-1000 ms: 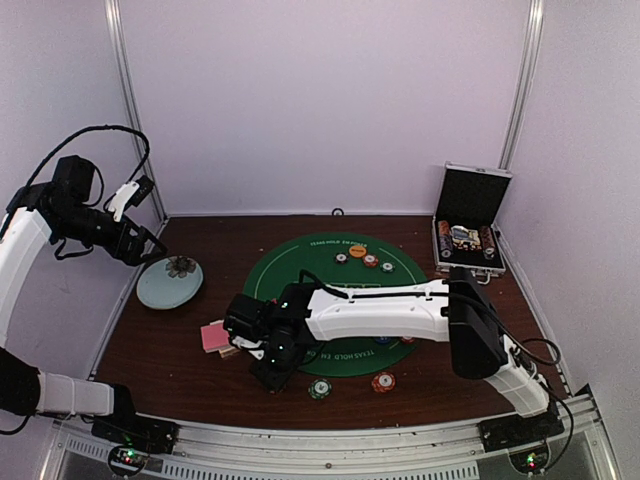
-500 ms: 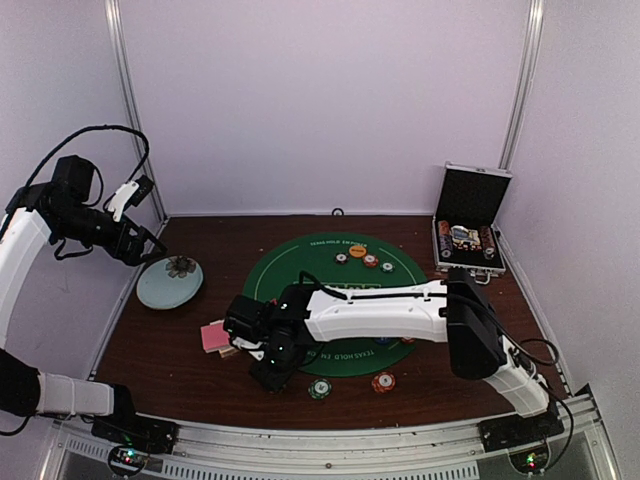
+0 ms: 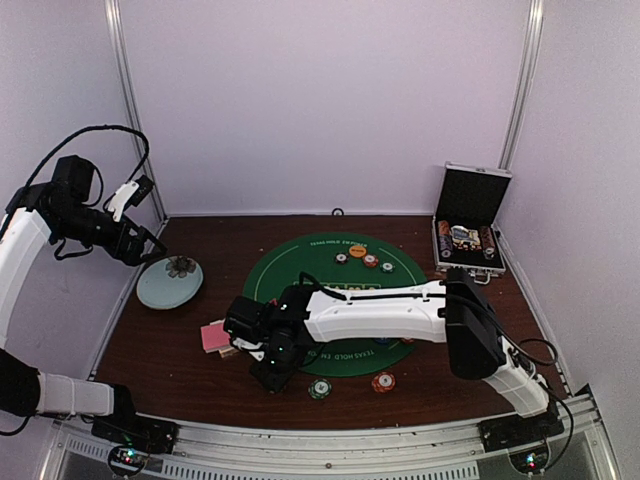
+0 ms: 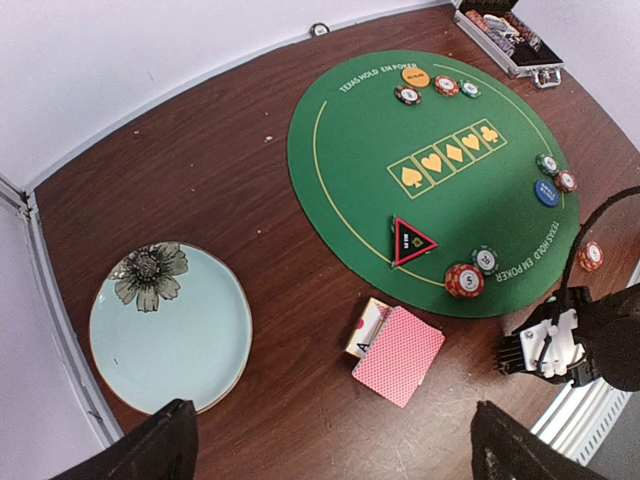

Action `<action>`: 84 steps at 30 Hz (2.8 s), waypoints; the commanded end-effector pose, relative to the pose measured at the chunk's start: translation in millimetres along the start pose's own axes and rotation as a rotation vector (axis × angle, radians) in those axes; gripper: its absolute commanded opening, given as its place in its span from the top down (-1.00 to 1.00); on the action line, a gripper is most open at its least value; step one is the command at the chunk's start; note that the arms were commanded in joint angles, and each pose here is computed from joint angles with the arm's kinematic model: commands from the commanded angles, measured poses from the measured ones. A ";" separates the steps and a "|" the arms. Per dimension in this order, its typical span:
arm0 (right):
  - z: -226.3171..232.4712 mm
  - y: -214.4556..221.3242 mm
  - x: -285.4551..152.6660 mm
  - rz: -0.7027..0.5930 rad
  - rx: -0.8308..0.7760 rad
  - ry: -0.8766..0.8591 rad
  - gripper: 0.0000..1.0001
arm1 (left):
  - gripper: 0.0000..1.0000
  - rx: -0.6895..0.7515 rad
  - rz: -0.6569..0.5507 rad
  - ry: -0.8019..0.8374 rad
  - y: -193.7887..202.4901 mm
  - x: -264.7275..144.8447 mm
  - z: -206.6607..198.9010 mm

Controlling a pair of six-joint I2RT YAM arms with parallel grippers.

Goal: Distribute texas hold em gaming equipment

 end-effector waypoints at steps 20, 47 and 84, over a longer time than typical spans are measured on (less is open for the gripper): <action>-13.9 -8.3 -50.7 -0.052 0.003 0.055 0.42 | -0.95 0.013 -0.035 -0.007 -5.5 -8.2 -2.5; -178.6 -22.7 -26.9 -0.118 0.302 0.247 0.48 | -0.95 0.005 -0.030 0.005 -4.1 -6.1 -2.6; -163.8 -33.0 -87.9 -0.215 0.277 0.234 -0.26 | -0.95 0.001 -0.019 0.014 -0.4 -2.9 -2.3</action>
Point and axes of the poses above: each gripper's point midway between its finger pads, its own x axis out along the fingers, its own z axis along the line the jaws close on, y = z × x, the point moved 6 cm from there along -x, back along the fingers, and after that the axes turned 15 degrees about -x, right-handed, at the moved point
